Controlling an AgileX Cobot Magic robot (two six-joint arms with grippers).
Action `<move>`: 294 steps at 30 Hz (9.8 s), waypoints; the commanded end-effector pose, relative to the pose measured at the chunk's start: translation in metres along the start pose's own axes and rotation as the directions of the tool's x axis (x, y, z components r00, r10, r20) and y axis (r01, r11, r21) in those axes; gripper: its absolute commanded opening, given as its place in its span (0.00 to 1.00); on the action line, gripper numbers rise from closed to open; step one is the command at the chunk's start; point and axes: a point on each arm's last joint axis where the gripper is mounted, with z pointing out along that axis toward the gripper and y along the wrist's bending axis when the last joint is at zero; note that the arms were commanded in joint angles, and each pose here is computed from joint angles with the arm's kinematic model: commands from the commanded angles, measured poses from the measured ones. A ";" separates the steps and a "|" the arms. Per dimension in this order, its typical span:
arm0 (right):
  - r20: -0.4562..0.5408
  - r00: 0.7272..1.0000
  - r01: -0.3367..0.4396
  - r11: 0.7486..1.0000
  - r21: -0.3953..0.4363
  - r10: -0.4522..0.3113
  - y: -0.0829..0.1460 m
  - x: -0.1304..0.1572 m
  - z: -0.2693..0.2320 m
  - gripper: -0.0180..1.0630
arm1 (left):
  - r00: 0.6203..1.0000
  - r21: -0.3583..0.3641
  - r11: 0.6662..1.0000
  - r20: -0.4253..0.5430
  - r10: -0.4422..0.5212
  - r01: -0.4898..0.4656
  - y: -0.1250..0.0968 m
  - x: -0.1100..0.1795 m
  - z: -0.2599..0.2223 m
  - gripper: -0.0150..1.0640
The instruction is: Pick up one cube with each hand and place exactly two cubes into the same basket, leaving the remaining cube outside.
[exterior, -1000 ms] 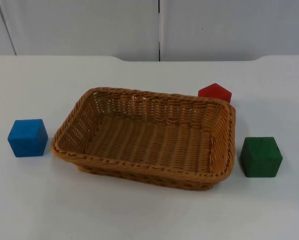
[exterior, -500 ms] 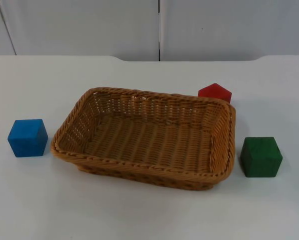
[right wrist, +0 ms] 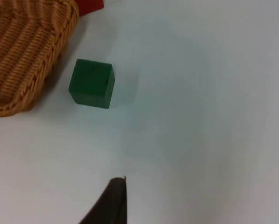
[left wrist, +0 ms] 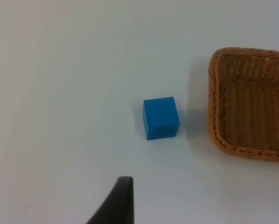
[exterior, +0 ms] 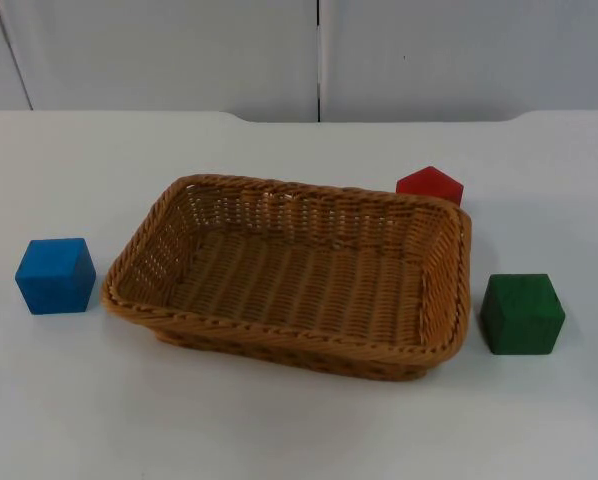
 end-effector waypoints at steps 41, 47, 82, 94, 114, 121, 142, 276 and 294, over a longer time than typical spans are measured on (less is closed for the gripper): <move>-0.232 0.928 0.253 0.950 -0.183 -0.291 -0.003 -0.066 0.133 0.98 | 0.978 0.109 0.986 -0.151 0.145 -0.129 0.009 -0.052 0.113 0.99; -0.255 0.912 0.272 0.940 -0.207 -0.320 -0.003 -0.071 0.150 0.98 | 0.950 0.151 0.974 -0.237 0.203 -0.170 0.012 -0.055 0.138 0.99; -0.120 0.726 0.582 0.698 -0.418 -0.677 0.044 -0.058 0.240 0.98 | 0.694 0.255 0.749 -0.283 0.662 -0.611 0.034 -0.057 0.231 0.99; -0.134 0.728 0.580 0.707 -0.404 -0.673 0.043 -0.052 0.257 0.98 | 0.519 0.325 0.573 -0.244 0.819 -0.752 0.039 -0.043 0.263 0.99; -0.049 0.698 0.622 0.639 -0.453 -0.715 0.052 -0.035 0.295 0.98 | 0.344 0.372 0.398 -0.204 0.916 -0.839 0.048 -0.016 0.310 0.99; -0.001 0.663 0.663 0.588 -0.464 -0.748 0.056 -0.034 0.298 0.98 | 0.275 0.432 0.332 -0.191 0.942 -0.838 0.050 0.000 0.326 0.99; 0.006 0.656 0.674 0.581 -0.457 -0.755 0.057 -0.025 0.314 0.98 | 0.172 0.476 0.227 -0.156 0.973 -0.850 0.052 0.024 0.351 0.99; 0.149 0.922 0.387 0.873 -0.297 -0.358 0.050 -0.108 0.155 0.02 | 0.902 0.230 0.884 -0.047 0.428 -0.408 -0.008 -0.092 0.182 0.01; 0.203 0.910 0.408 0.867 -0.284 -0.362 0.069 -0.111 0.154 0.02 | 0.960 0.316 0.920 -0.080 0.268 -0.231 -0.016 -0.087 0.201 0.01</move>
